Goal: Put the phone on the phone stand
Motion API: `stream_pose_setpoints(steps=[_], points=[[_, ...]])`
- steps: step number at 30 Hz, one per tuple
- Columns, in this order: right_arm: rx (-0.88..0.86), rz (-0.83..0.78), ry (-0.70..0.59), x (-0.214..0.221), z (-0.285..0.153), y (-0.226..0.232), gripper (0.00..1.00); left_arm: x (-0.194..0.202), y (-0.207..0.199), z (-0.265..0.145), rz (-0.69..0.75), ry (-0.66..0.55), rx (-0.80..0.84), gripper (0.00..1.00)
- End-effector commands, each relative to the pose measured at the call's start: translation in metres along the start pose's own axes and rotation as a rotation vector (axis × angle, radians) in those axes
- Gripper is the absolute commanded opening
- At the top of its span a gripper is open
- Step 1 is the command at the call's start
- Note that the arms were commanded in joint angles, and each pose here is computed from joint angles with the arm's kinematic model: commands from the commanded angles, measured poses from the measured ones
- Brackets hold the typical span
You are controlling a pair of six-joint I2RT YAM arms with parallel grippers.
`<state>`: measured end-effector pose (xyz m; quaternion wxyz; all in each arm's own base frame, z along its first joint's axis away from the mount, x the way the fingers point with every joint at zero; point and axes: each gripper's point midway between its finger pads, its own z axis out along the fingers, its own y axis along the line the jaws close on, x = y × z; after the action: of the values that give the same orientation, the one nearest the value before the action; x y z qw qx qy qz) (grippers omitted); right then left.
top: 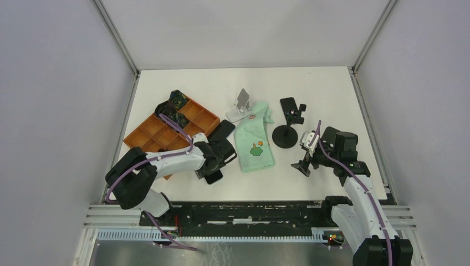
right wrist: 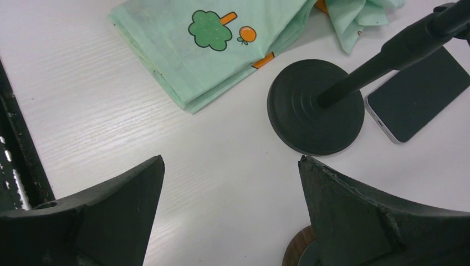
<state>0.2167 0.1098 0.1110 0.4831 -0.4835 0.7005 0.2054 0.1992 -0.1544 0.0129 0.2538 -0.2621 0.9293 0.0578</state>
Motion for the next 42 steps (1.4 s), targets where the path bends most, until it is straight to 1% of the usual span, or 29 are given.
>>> stream_pose_setpoints(steps=[1, 5, 9, 13, 18, 25, 30, 32, 36, 40, 42], points=[[-0.068, 0.012, -0.072, -0.016, 0.003, 0.009, 0.98, 0.026, -0.030, -0.014, 0.047, 0.088, 0.092, 0.51], [-0.124, 0.062, -0.116, -0.026, 0.004, 0.016, 0.98, 0.027, -0.052, -0.028, 0.081, 0.066, 0.148, 0.47], [-0.169, 0.111, -0.147, -0.034, 0.006, 0.020, 0.98, 0.032, -0.073, -0.037, 0.104, 0.056, 0.231, 0.41], [-0.202, 0.168, -0.175, -0.040, 0.009, 0.023, 0.98, 0.031, -0.092, -0.050, 0.111, 0.042, 0.321, 0.39], [-0.240, 0.249, -0.174, -0.041, 0.017, 0.030, 0.98, 0.027, -0.116, -0.070, 0.131, 0.019, 0.445, 0.37], [-0.268, 0.358, -0.156, -0.046, 0.026, 0.031, 0.93, 0.025, -0.143, -0.094, 0.165, -0.011, 0.609, 0.35], [-0.210, 0.498, -0.184, -0.053, 0.033, 0.022, 0.91, 0.031, -0.161, -0.109, 0.211, -0.030, 0.716, 0.35], [-0.169, 0.590, -0.200, -0.060, 0.036, 0.015, 0.90, 0.036, -0.168, -0.116, 0.249, -0.041, 0.776, 0.34], [-0.047, 0.799, -0.153, -0.053, 0.044, -0.003, 0.87, 0.046, -0.183, -0.132, 0.301, -0.065, 0.919, 0.34], [-0.061, 0.952, -0.155, -0.054, 0.051, 0.002, 0.80, 0.051, -0.192, -0.138, 0.329, -0.083, 0.973, 0.33], [-0.064, 0.979, -0.157, -0.052, 0.054, 0.005, 0.75, 0.054, -0.197, -0.142, 0.347, -0.090, 0.991, 0.32]])
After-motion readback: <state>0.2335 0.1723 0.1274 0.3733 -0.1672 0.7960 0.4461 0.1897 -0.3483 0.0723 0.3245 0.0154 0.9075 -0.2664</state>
